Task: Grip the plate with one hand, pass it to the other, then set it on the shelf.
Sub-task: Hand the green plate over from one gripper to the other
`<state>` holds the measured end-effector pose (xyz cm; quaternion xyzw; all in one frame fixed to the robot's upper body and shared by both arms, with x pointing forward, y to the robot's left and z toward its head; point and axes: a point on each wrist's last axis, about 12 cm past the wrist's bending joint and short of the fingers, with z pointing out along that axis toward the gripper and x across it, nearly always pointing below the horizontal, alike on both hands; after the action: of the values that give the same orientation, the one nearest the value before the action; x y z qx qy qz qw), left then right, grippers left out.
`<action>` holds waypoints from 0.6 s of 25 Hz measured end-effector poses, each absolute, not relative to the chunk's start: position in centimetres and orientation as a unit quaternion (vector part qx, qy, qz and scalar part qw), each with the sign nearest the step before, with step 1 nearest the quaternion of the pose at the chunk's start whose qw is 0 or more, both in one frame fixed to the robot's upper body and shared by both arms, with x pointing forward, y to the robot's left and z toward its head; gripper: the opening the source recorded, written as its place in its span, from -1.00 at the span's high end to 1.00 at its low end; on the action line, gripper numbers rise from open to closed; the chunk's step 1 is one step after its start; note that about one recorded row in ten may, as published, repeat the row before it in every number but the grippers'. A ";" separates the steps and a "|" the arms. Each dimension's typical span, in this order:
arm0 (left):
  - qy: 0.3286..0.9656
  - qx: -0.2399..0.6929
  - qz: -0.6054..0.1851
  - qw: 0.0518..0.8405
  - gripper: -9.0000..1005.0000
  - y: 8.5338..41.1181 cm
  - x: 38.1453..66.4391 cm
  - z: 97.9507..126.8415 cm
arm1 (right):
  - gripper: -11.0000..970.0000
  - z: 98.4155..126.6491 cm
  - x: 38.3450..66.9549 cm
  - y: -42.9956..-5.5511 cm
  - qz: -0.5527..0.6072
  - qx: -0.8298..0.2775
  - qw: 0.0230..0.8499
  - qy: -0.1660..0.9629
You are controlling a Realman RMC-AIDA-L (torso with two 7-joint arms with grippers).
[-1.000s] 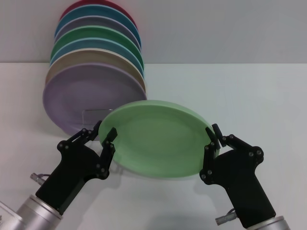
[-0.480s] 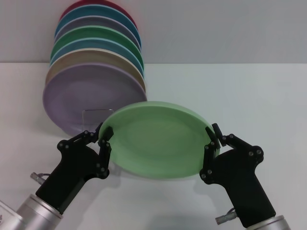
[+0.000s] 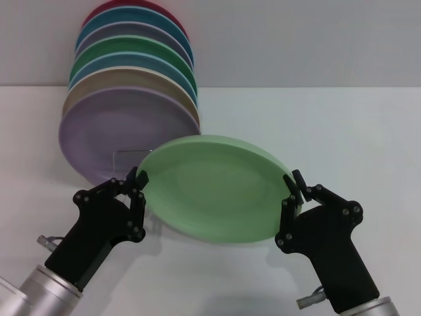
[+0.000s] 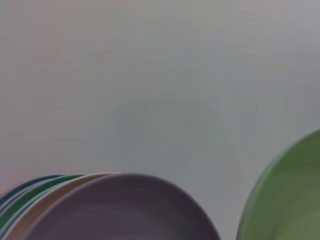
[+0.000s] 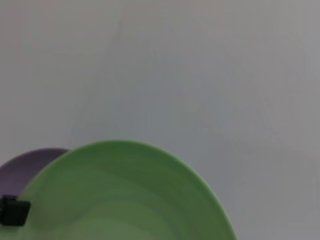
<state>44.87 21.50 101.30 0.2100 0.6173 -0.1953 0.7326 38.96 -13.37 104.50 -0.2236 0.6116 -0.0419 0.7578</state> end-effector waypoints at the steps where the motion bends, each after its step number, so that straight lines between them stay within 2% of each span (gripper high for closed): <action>1: 0.617 0.210 -0.195 0.733 0.83 21.5 44.9 101.3 | 0.74 104.5 38.9 -13.4 -0.042 -0.223 0.758 0.612; 15: 0.617 0.213 -0.198 0.731 0.90 21.4 44.9 101.3 | 0.72 104.4 38.9 -13.3 -0.038 -0.226 0.756 0.613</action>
<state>44.92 21.36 101.29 0.2126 0.6171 -0.1975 0.7314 38.85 -13.33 104.39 -0.2262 0.6129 -0.0385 0.7561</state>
